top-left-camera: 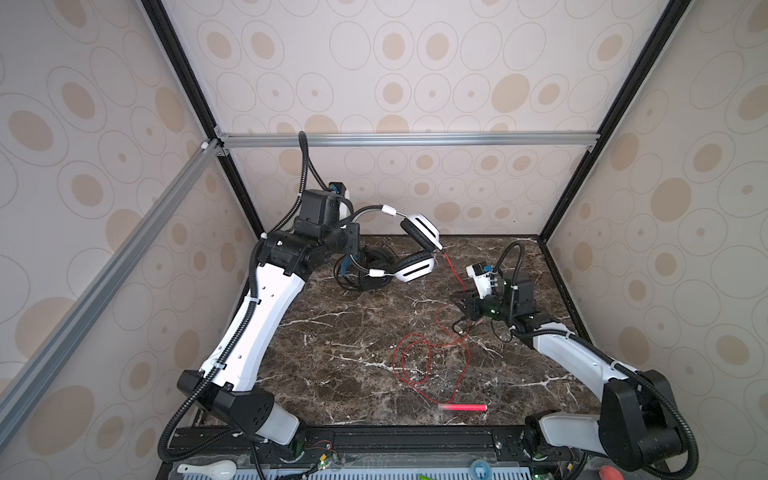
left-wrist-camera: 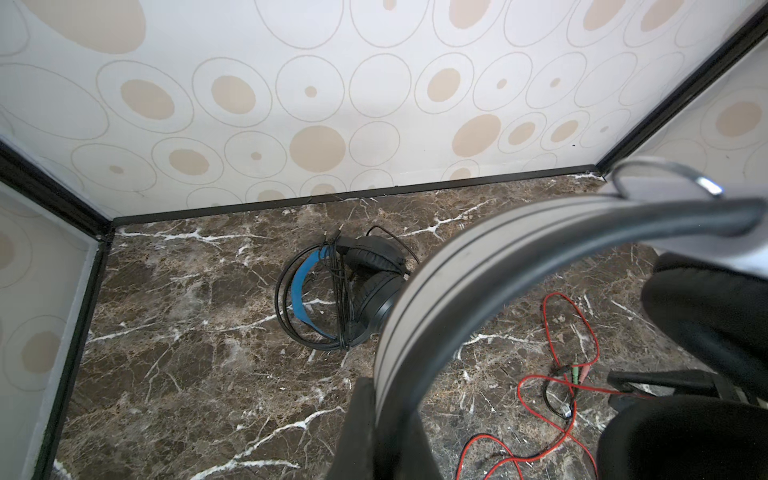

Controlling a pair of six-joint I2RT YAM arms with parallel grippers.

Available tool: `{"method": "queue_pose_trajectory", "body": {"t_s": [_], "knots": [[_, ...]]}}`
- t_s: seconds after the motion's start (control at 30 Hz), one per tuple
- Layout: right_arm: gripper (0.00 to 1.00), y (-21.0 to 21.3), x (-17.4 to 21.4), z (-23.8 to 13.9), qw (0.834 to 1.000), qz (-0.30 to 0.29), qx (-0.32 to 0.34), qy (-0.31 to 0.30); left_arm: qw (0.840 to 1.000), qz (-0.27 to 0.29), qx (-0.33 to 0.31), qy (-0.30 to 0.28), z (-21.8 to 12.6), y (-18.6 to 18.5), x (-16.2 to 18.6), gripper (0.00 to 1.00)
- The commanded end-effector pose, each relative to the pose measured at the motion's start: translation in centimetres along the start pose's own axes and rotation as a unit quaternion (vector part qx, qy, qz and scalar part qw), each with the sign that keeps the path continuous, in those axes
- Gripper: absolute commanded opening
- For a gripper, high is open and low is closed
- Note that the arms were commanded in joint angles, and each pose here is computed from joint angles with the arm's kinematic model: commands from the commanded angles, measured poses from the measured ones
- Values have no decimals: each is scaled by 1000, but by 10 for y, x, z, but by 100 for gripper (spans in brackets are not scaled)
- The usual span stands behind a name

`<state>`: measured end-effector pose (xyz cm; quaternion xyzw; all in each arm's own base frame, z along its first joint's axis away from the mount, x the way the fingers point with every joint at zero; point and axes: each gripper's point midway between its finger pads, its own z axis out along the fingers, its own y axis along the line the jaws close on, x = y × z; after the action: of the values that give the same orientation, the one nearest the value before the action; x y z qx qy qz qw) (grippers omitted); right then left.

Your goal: Wrap the headphones

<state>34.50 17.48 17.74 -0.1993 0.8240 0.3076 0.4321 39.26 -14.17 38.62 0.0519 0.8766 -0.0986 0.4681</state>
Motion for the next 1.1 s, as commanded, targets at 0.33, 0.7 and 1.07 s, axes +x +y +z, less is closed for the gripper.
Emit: {"method": "queue_pose_trajectory", "body": {"t_s": [0.33, 0.7, 1.07], "knots": [[0, 19, -37, -62, 944, -266, 181, 78, 998, -45, -28, -33, 26, 15, 1, 0], [0, 88, -91, -69, 878, -443, 153, 95, 1000, 21, 3, -2, 52, 0, 23, 0], [0, 92, -113, -28, 841, -498, 165, 134, 979, 186, 55, 60, 40, -41, 73, 0]]}}
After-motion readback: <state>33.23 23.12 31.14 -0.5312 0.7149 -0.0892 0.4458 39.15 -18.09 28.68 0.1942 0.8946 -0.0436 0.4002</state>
